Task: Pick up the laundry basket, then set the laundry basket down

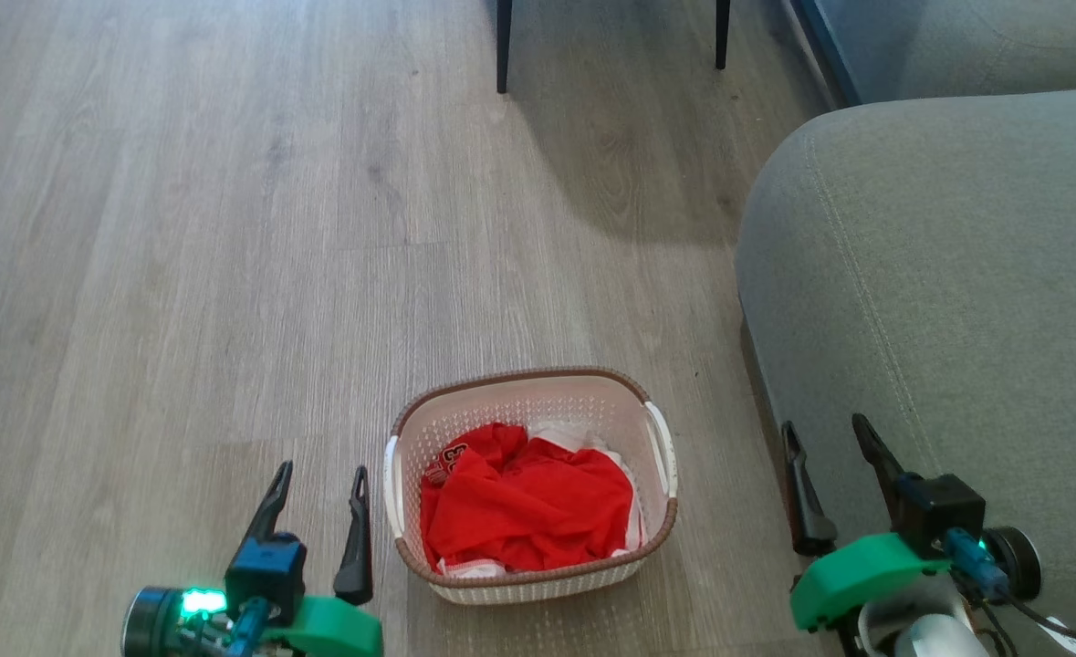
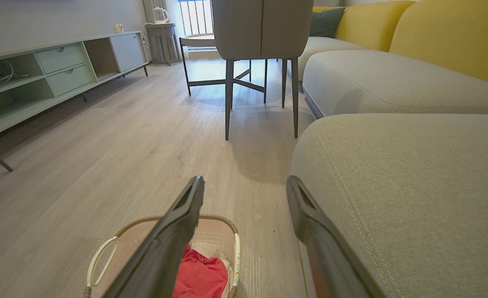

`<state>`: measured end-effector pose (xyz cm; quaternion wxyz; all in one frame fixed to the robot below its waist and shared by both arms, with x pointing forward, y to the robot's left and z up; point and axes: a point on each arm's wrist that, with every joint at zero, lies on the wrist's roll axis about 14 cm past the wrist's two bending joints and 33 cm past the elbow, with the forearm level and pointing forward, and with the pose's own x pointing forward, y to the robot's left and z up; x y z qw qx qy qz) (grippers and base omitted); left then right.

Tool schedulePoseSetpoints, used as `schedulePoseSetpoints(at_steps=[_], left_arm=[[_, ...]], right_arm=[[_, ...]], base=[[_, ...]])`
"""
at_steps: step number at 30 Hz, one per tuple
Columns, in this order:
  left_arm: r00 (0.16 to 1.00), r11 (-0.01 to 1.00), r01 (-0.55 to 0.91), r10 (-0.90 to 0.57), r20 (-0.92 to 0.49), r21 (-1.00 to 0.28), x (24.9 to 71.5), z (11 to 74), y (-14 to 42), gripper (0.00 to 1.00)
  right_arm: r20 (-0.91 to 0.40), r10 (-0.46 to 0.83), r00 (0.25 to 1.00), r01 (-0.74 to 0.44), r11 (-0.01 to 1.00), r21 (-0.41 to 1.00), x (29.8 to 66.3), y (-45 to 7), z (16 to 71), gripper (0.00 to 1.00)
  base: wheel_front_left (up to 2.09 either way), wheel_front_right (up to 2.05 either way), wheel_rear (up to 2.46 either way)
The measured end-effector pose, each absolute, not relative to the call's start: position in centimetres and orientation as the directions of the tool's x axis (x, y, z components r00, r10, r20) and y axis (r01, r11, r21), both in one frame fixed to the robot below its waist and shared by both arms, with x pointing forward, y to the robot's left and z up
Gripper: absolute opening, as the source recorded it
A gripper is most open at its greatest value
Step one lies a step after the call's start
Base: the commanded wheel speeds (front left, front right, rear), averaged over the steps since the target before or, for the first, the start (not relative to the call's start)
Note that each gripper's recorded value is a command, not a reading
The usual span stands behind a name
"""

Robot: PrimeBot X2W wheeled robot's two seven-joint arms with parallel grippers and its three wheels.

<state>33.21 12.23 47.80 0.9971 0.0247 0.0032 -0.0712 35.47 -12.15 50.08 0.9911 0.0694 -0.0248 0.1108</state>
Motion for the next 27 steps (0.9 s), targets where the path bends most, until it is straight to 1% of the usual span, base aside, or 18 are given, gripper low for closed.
schedulePoseSetpoints(at_steps=[19,22,27], left_arm=[[0.989,0.989,0.143,-0.141,-0.050,0.026,33.7,46.6,12.2,1.00],[0.989,0.992,0.127,-0.126,-0.071,0.008,34.3,46.0,12.6,1.00],[0.990,0.993,0.111,-0.113,-0.087,-0.026,36.8,45.3,12.8,1.00]], right_arm=[[0.026,0.214,0.976,-0.216,0.967,0.139,36.0,-12.2,48.8,1.00],[0.015,0.215,0.977,-0.215,0.967,0.140,36.9,-12.2,48.5,1.00],[0.018,0.218,0.976,-0.218,0.966,0.135,39.8,-12.2,48.5,1.00]], base=[[0.00,0.00,0.00],[0.00,0.00,0.00],[0.00,0.00,0.00]])
